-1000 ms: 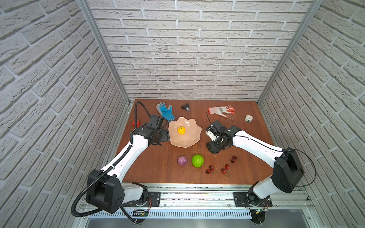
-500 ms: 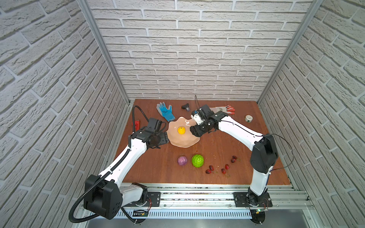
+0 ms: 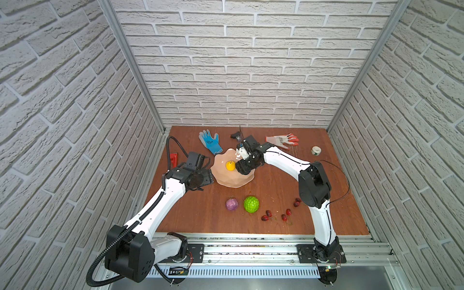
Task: Place and organize the fake fruits in the fruit bowl
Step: 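Lift the avocado with the right gripper and carry it over the bowl, then lower the avocado into the bowl beside the pear with the right gripper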
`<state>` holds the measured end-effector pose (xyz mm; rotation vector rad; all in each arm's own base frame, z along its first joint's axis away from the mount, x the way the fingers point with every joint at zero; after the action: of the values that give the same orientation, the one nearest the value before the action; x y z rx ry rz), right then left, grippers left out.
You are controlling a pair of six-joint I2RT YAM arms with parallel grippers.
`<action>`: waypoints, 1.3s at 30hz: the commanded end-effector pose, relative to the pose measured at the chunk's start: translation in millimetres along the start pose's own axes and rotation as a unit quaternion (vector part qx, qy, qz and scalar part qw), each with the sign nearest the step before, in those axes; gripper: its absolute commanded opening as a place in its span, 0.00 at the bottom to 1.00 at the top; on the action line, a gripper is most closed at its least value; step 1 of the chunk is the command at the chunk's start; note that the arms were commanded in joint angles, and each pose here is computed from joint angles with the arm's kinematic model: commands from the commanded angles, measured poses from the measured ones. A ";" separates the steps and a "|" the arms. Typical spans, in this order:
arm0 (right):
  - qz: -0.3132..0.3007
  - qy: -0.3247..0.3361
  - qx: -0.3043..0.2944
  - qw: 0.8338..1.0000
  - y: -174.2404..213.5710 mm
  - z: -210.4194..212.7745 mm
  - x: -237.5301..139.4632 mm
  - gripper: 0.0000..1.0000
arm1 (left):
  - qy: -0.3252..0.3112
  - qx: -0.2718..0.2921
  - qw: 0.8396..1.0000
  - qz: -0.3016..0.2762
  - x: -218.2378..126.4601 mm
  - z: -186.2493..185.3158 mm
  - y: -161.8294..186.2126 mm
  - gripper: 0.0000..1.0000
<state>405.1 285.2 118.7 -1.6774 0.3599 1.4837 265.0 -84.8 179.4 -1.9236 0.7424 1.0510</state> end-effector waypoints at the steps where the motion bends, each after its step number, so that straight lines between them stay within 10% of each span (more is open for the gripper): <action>1: -0.031 0.008 0.000 0.999 -16.8 -3.2 -3.1 0.47 | 0.005 -0.006 1.000 -0.014 -5.1 2.5 -2.9 0.80; 39: -0.017 0.063 0.002 0.998 -25.3 -22.3 28.8 0.58 | -0.004 -0.006 1.000 -0.018 -4.5 3.0 -6.4 0.80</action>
<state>438.5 291.2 92.8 -1.7468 0.4157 1.3835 264.1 -81.7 183.5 -1.9325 0.7200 1.0427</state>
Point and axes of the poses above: each gripper's point midway between its finger pads, its own x axis out along the fingers, its own z axis along the line the jaws close on, y = z × x, the point moved 4 cm from there along -x, back along the fingers, and after that the axes turned 15 degrees about -x, right-handed, at the moved point
